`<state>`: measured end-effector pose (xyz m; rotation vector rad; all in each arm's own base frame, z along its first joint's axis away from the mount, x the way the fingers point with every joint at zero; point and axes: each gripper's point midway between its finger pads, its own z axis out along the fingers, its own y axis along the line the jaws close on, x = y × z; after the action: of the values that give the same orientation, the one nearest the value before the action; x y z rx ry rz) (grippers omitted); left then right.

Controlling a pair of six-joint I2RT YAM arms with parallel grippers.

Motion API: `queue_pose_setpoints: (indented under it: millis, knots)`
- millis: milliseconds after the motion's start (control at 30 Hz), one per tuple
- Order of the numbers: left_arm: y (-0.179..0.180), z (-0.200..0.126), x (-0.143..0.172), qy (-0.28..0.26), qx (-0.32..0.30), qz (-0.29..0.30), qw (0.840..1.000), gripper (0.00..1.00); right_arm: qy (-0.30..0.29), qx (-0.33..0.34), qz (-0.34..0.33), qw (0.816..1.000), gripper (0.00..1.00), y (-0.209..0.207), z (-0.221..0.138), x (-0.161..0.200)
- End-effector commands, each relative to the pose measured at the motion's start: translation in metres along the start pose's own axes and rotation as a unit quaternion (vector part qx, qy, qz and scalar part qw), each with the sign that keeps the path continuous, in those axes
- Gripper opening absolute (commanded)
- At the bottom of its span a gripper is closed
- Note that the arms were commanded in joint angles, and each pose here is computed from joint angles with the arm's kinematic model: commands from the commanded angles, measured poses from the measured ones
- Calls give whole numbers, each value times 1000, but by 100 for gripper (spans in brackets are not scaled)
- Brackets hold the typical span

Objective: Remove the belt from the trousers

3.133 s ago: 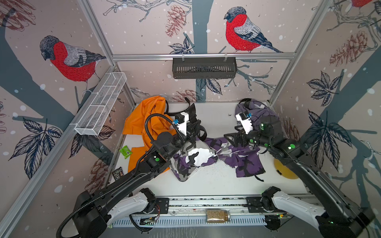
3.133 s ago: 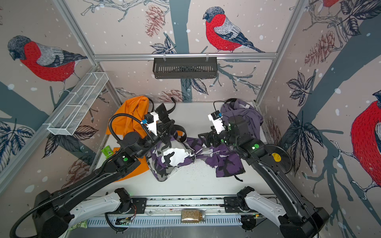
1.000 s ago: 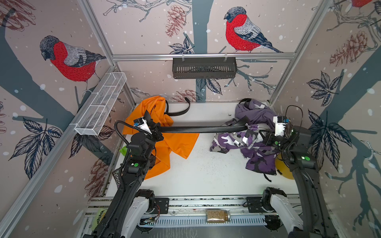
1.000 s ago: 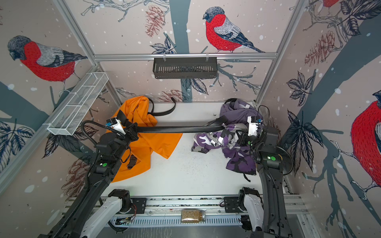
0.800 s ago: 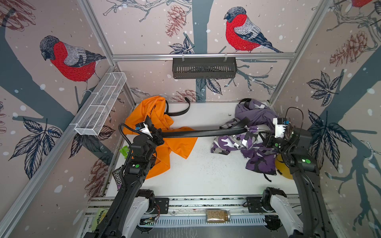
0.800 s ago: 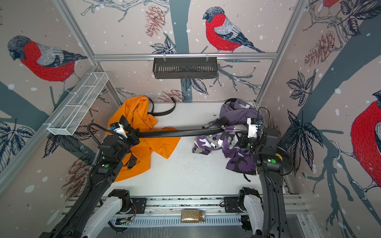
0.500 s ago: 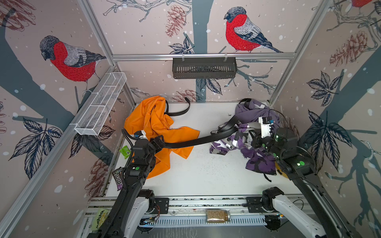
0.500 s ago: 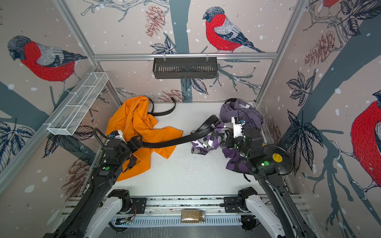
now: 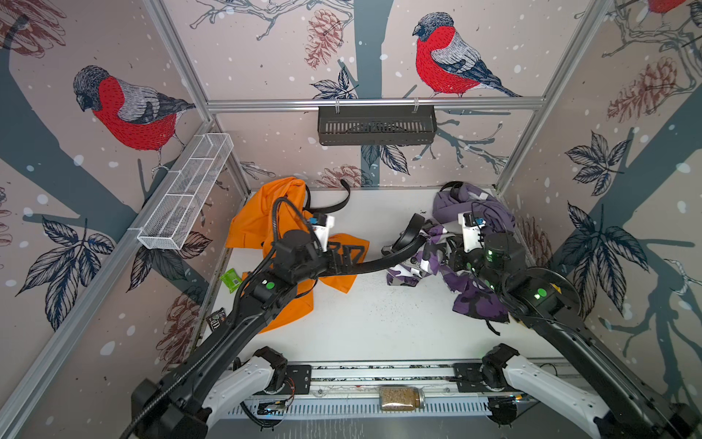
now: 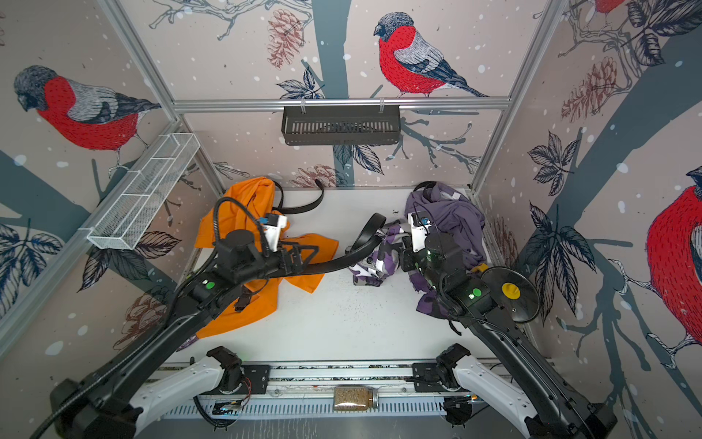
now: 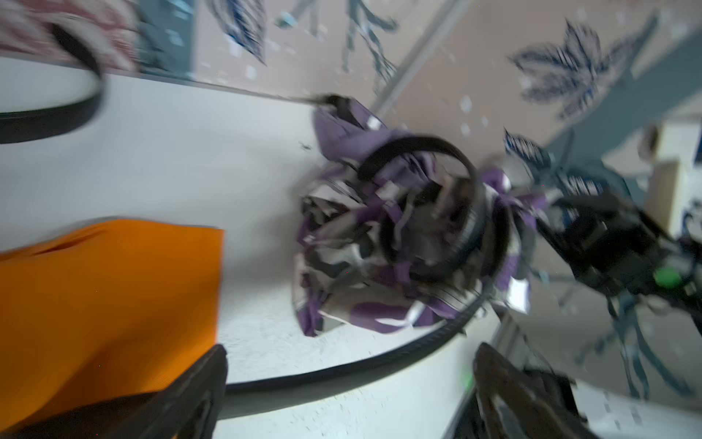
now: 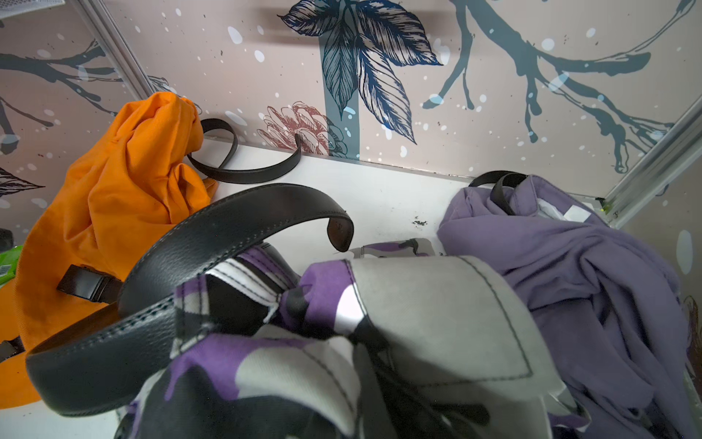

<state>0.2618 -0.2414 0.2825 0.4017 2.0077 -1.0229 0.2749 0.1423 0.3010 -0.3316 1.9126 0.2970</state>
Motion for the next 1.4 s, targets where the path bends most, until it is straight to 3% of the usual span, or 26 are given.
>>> queue_pose_setpoints:
  millis: [0,133,433,533,567,633,667,733,867,1000,1067,1167,1233,1300,1367]
  knots:
    - [-32,29,2,38,71,91,993,99,-42,6,-1,999,0,2,-3,-24]
    - [-55,49,4,54,125,117,984,95,-37,6,-5,999,0,5,-2,-24]
    - [-77,60,37,96,171,114,974,62,-44,6,-7,999,0,8,-2,-33]
    - [-76,73,53,118,165,109,973,55,-46,4,-7,999,0,9,-2,-34]
    - [-75,76,56,121,162,107,973,47,-45,3,-6,999,0,10,-2,-32]
    - [-70,81,56,118,143,107,977,11,-37,6,-1,999,0,9,-1,-27]
    - [-65,80,53,114,126,110,979,0,-30,10,2,1000,0,8,-1,-22]
    - [-57,69,43,92,88,125,984,0,-13,21,12,1000,0,2,-3,-5]
    - [-13,33,36,49,-45,134,989,0,17,73,42,996,0,-25,-10,38]
    - [19,-16,7,-31,-99,130,986,0,18,132,91,987,0,-64,-16,54]
    - [34,-39,-9,-63,-124,131,982,0,5,160,114,981,0,-85,-20,53]
    - [54,-56,-19,-66,-169,140,973,0,1,183,137,973,0,-108,-22,55]
    - [57,-61,-24,-71,-178,144,971,0,5,152,152,977,0,-103,-15,58]
    - [64,-67,-29,-75,-207,149,964,0,35,130,160,978,0,-95,-7,72]
    - [79,-80,-37,-88,-262,157,948,0,69,171,171,968,0,-107,-11,92]
